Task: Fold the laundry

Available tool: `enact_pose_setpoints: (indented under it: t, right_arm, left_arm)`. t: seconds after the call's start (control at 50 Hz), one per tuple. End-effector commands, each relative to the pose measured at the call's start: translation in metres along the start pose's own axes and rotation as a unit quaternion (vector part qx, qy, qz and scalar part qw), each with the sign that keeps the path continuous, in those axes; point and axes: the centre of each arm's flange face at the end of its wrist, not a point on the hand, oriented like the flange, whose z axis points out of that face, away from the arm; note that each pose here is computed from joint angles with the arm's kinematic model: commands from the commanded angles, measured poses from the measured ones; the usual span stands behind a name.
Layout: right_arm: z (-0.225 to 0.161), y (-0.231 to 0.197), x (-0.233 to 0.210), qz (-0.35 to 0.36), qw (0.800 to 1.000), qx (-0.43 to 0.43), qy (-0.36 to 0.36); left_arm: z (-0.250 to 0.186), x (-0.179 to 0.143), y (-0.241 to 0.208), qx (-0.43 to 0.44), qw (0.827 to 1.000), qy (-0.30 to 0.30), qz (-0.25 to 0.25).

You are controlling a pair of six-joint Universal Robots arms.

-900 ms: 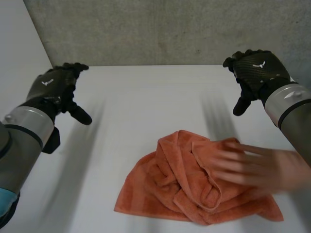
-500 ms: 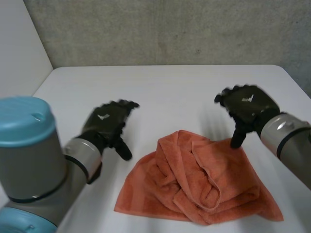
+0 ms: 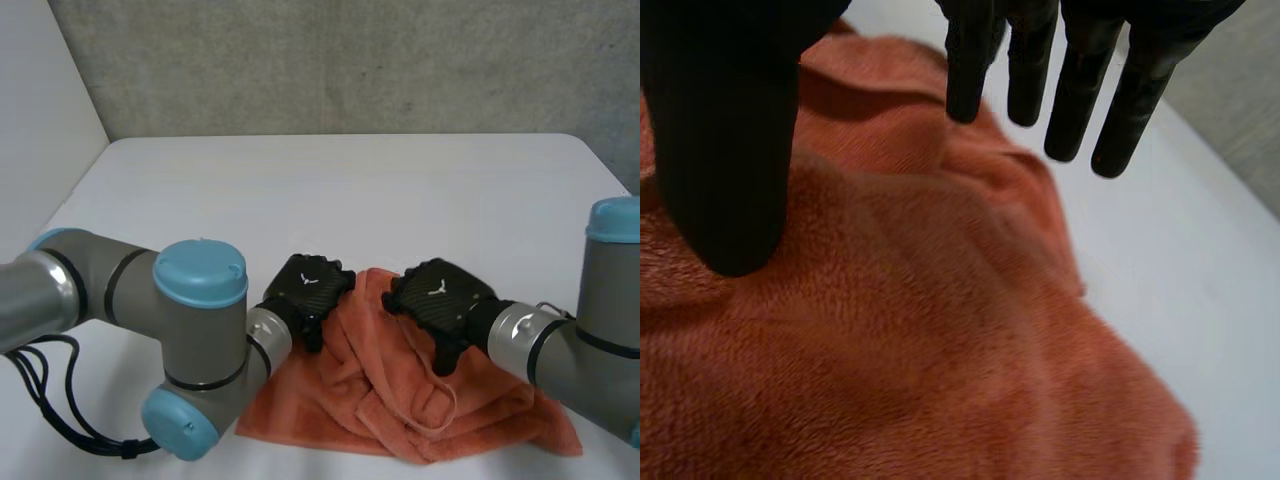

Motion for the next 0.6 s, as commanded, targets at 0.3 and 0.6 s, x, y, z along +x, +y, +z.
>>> enact_pose_setpoints:
  t: [0.3,0.6]
  right_arm:
    - [0.029,-0.039,0.060,-0.047,0.986,0.081,0.136]
    - [-0.050,-0.157,0.148,0.021,0.847,0.370,0.382]
  left_arm:
    - [0.031,-0.018,-0.062,0.180,0.982,-0.043,0.032]
    - [-0.052,-0.118,-0.221,0.482,0.831,-0.277,0.009]
